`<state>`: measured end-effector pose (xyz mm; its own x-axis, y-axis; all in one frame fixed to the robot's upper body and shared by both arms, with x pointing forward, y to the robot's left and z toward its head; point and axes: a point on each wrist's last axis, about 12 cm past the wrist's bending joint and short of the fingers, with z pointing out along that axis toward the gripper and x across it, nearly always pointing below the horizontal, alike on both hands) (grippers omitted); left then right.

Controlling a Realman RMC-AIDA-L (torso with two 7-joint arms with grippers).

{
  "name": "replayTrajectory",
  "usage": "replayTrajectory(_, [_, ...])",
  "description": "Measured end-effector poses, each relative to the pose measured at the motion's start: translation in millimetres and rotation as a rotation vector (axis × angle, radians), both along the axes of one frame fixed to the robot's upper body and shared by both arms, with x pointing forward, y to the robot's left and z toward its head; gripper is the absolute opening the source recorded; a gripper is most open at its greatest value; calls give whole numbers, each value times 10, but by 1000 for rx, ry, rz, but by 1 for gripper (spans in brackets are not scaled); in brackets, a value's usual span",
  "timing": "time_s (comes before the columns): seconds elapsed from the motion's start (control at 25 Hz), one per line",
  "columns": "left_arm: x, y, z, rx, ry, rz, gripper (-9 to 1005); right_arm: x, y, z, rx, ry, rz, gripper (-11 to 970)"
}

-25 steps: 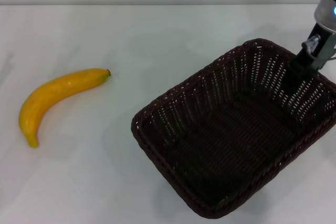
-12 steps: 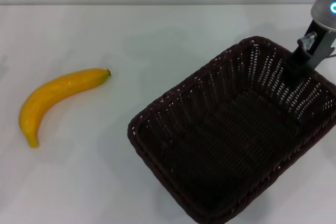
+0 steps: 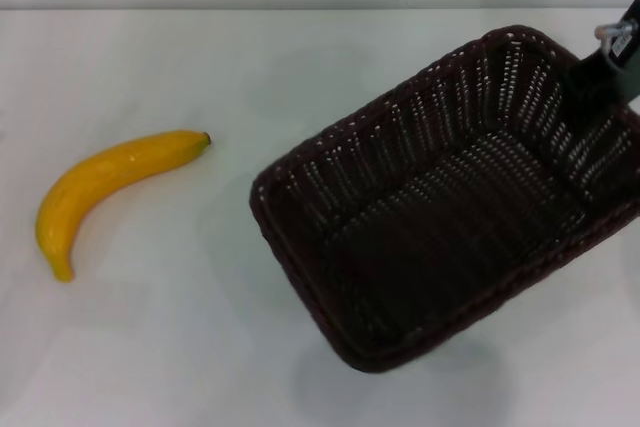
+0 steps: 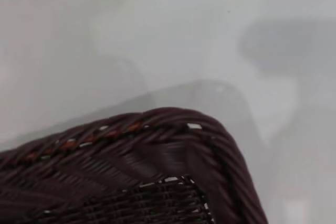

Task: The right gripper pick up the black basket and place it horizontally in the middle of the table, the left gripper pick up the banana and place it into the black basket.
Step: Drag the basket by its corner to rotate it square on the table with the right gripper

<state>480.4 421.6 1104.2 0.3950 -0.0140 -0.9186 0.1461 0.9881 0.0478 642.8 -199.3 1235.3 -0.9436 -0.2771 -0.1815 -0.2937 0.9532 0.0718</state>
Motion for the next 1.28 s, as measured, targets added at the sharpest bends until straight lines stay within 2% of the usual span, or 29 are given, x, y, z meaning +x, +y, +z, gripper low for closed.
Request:
replayTrajectory(0.28, [113,75,58,-18,3,39,860,-226,-198,-74,255,48,-248,139])
replayTrajectory(0.48, [133,100,78,-4,-9,70,860,-387,-238,-115,290,42,-340,139])
replayTrajectory(0.76, [195,127,99,19,1,84,860,-463,-74,-233,282,60,-325,145])
replayTrajectory(0.96, [199,156,105,22,7,92,860,-465,69,-251,251,65,-249,149])
replayTrajectory(1.28, [177,179,93,22,15,100,859,-421,97,-271,278,52,-227,155])
